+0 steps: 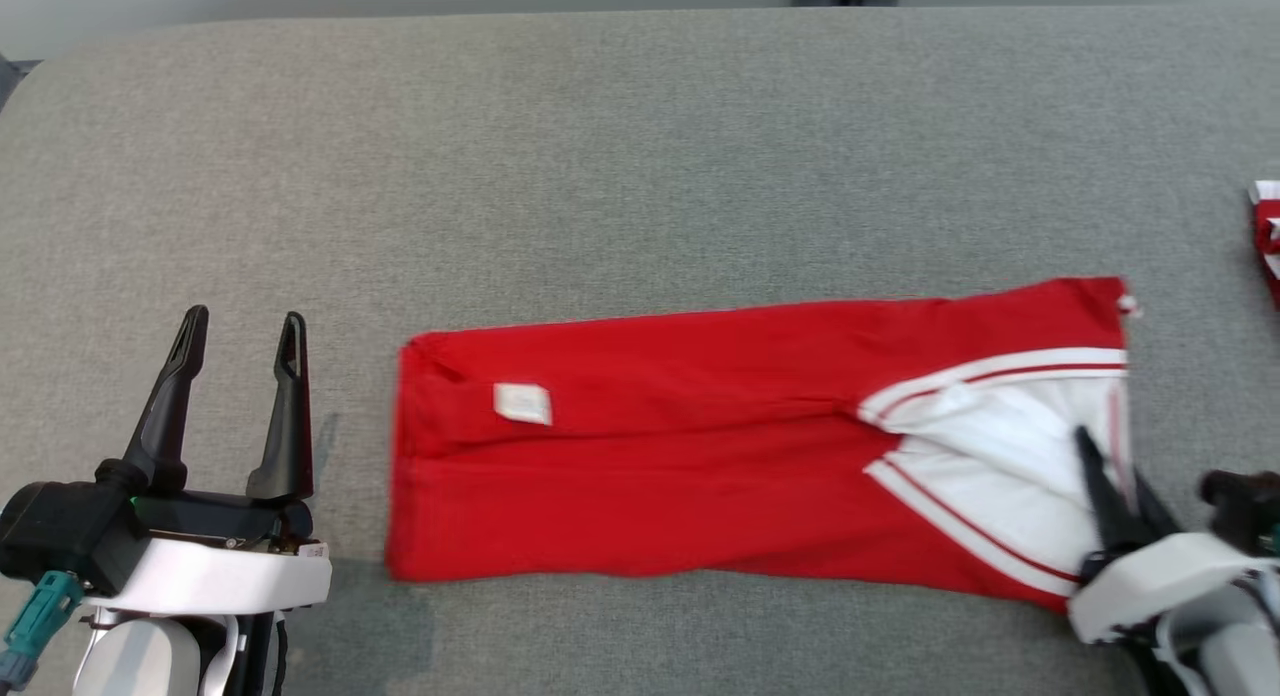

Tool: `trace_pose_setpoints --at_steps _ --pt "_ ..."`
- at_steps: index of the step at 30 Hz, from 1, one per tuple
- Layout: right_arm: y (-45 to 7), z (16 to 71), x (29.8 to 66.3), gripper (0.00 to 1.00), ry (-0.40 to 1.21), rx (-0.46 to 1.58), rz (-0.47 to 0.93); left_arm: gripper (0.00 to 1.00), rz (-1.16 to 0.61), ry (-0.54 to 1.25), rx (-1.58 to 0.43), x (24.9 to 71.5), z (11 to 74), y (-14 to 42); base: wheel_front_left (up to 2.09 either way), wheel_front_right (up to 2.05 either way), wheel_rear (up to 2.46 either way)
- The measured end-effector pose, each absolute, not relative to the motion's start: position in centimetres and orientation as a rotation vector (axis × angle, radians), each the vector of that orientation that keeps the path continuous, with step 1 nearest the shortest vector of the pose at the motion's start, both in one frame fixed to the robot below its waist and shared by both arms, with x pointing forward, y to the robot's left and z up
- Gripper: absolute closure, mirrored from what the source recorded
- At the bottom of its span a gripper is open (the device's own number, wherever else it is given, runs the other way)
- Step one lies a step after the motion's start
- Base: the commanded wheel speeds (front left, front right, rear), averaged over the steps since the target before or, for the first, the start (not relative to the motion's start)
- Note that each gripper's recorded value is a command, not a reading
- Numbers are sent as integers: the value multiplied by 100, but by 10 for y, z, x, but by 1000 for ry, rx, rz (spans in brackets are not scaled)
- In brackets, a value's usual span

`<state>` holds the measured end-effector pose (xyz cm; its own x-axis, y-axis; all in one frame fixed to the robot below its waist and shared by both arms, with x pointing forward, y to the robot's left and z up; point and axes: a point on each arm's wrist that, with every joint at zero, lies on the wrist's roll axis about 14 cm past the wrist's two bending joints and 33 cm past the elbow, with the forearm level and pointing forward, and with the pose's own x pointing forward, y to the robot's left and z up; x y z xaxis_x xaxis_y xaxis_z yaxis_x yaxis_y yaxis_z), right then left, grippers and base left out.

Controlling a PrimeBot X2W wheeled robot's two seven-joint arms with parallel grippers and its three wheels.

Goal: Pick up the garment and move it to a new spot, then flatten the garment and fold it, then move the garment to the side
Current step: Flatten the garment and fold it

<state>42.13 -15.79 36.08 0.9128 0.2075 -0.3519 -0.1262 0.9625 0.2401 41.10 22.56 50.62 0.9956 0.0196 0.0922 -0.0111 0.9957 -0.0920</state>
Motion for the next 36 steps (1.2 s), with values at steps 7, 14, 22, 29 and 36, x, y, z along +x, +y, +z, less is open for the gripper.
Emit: trace_pose_setpoints --at_steps 7,14,22,29,36 --pt "-244 381 418 100 314 113 1 0 -19 -101 -97 419 507 215 0 0 0" --pt "-225 404 426 100 242 135 46 0 -38 -105 -106 423 507 209 0 0 0" --pt "-128 484 443 100 50 178 310 0 -47 -113 -107 423 510 206 0 0 0" --pt "-2 523 419 100 36 278 642 0 -49 -110 -113 420 510 205 0 0 0" --pt "67 494 392 100 173 325 834 0 -22 -102 -117 413 508 213 0 0 0"
